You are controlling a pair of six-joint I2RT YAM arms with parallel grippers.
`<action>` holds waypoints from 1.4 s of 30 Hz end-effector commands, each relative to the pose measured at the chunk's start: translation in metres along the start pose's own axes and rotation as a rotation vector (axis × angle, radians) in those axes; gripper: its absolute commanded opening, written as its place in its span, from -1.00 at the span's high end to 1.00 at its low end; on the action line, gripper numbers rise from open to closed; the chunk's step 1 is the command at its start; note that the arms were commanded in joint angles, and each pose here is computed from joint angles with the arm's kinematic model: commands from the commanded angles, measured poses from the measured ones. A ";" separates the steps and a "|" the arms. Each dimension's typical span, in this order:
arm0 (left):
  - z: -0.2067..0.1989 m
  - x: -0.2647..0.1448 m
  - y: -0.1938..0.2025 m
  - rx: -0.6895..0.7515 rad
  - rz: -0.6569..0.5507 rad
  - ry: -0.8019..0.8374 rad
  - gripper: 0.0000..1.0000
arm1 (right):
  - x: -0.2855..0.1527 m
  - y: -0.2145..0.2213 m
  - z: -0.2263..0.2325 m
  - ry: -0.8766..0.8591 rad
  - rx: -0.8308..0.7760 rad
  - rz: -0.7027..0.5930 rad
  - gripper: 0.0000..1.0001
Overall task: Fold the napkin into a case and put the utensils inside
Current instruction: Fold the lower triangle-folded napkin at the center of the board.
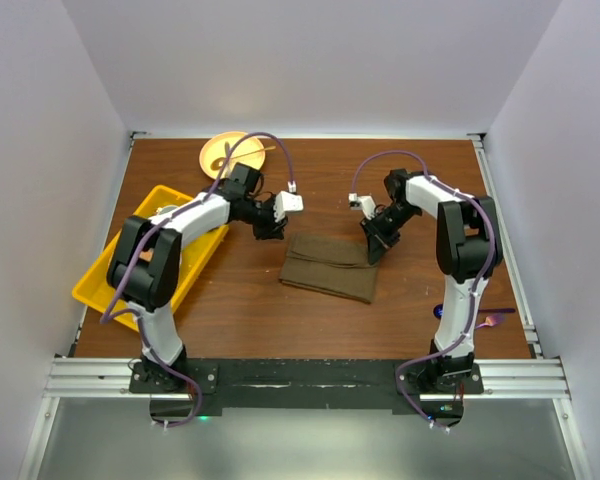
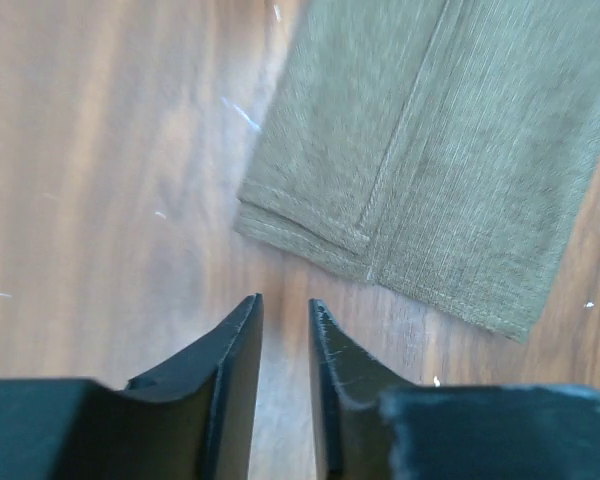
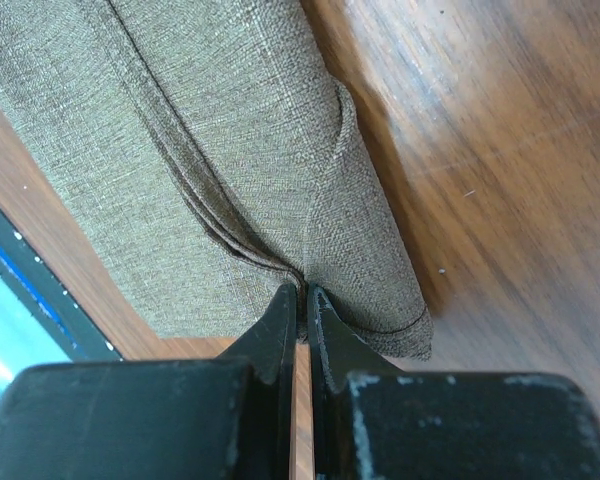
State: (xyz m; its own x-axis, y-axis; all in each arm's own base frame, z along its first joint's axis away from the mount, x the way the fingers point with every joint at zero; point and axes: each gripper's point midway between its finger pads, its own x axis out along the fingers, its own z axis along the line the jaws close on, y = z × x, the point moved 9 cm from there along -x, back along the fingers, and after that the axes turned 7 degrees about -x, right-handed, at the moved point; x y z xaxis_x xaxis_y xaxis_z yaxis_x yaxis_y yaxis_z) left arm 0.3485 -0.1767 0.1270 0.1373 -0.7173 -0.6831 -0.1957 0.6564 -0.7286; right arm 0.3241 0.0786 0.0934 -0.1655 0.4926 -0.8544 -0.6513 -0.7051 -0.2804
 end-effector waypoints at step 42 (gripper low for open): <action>-0.019 0.079 0.011 0.056 0.215 0.021 0.94 | -0.073 -0.043 -0.010 0.037 0.258 -0.269 0.28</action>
State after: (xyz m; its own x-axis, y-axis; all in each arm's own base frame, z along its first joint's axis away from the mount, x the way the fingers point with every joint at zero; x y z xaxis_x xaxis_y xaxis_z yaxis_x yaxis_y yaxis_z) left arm 0.3517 -0.2450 0.0884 0.1246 -0.6628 -0.7383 -0.1058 0.7310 -0.6741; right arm 0.3761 0.0587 0.1649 0.0404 0.6460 -0.7623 -0.7987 -0.4376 -0.4131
